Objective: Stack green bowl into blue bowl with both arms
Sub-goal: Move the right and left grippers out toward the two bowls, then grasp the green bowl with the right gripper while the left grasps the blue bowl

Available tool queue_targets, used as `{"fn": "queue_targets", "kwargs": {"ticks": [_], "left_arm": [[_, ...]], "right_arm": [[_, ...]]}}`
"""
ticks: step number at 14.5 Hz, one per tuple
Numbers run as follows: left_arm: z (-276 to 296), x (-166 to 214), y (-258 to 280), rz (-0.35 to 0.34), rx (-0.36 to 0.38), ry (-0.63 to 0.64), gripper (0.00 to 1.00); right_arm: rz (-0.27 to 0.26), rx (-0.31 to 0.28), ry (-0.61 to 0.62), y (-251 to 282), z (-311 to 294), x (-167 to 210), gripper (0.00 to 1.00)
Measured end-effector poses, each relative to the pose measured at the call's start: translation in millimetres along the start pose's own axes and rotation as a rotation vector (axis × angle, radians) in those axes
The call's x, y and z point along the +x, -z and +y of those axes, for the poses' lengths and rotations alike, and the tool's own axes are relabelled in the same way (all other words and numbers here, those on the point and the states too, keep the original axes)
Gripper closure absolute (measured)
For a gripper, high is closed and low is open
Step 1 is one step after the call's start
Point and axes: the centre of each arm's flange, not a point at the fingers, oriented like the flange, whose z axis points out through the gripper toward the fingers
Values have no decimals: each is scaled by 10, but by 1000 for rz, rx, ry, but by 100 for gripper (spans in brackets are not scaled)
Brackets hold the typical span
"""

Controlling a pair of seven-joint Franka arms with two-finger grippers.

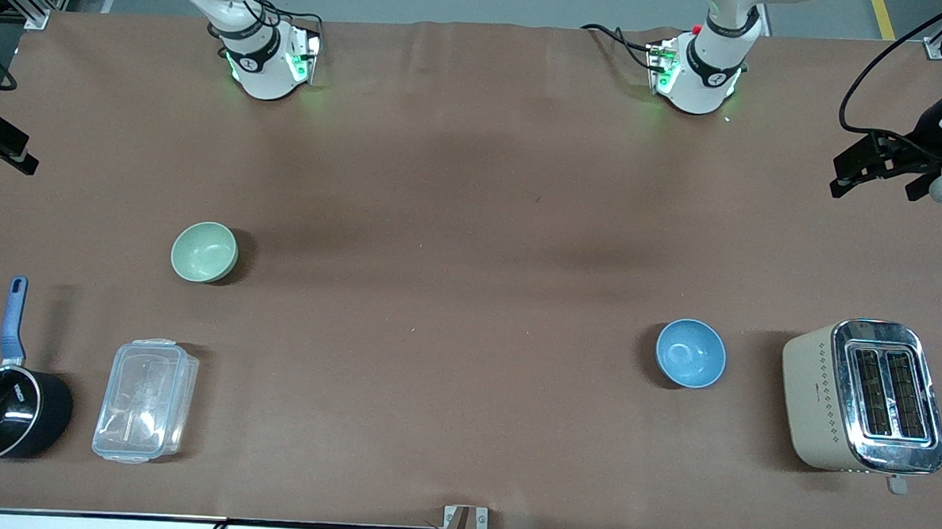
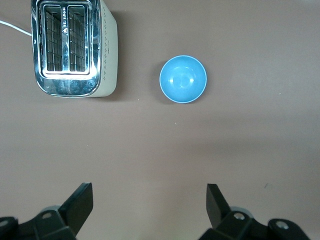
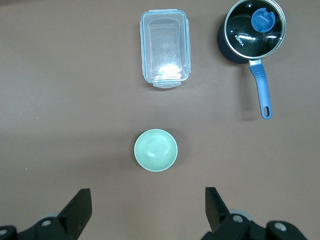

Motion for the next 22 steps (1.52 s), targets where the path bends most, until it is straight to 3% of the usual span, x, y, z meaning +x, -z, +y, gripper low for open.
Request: {"fn": "queue_targets", "kwargs": {"ticks": [6, 11, 13, 16, 20, 22], "left_arm": [[4, 108, -63, -1, -4, -1, 0], [-16, 664, -978, -57, -21, 1, 0], [-20, 941, -1630, -68, -32, 4, 0], [-25, 1213, -2578, -74, -42, 7, 0], [-32, 1312, -3550, -72, -28, -7, 0], [-27, 1276, -3908, -64, -21, -17, 4]], "right_arm": [[-3, 0, -1, -3, 5, -3, 0], [-110, -6, -9, -285, 57, -172, 0], [-125, -13, -20, -728, 141, -241, 0], [-105, -15, -37, -1753, 278, -363, 0], [-27, -20, -44, -2756, 332, -606, 0], [-12, -25, -33, -3175, 404, -703, 0]]}}
